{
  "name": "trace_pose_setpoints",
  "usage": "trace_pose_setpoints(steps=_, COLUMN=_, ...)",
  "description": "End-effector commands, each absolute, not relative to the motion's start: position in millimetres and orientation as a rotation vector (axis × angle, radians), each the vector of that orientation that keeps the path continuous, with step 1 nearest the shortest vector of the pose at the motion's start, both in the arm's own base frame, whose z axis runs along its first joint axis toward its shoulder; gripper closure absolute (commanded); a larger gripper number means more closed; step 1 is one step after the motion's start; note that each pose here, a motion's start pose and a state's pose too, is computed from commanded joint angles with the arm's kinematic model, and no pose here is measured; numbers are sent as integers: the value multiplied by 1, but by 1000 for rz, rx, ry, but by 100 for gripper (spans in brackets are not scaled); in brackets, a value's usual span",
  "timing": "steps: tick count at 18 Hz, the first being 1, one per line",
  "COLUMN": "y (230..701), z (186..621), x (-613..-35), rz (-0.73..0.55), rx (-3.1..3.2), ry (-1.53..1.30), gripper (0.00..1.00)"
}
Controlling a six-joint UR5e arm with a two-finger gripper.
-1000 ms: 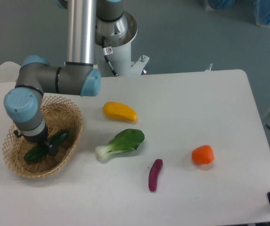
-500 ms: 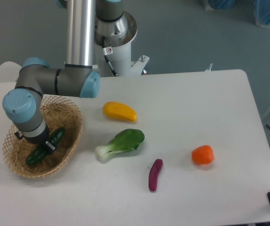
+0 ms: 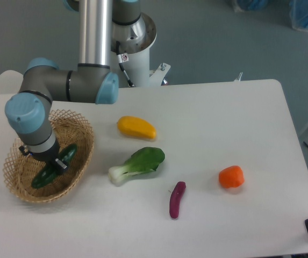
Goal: Pick up the cucumber from the basket
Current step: 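Lift the cucumber out of the basket and carry it beside the eggplant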
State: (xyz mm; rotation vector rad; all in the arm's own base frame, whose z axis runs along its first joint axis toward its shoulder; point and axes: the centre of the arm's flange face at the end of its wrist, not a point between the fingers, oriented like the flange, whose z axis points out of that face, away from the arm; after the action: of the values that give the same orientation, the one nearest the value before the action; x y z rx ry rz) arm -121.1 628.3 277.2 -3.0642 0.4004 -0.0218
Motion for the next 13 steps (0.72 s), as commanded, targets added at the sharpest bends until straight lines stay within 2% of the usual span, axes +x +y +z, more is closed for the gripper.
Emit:
trace_pose_setpoints(steps=4, y=631, z=312, x=-170, rz=-28, rx=-3076, ry=323, gripper=98)
trace_pose_setpoints(steps=7, y=628, z=331, x=-215, rz=-41, rx=-3080, ry=375, gripper=98)
trace_pose_setpoints(steps=13, y=601, z=302, x=-349, rz=-36, rx=-3094, ry=463, gripper=97)
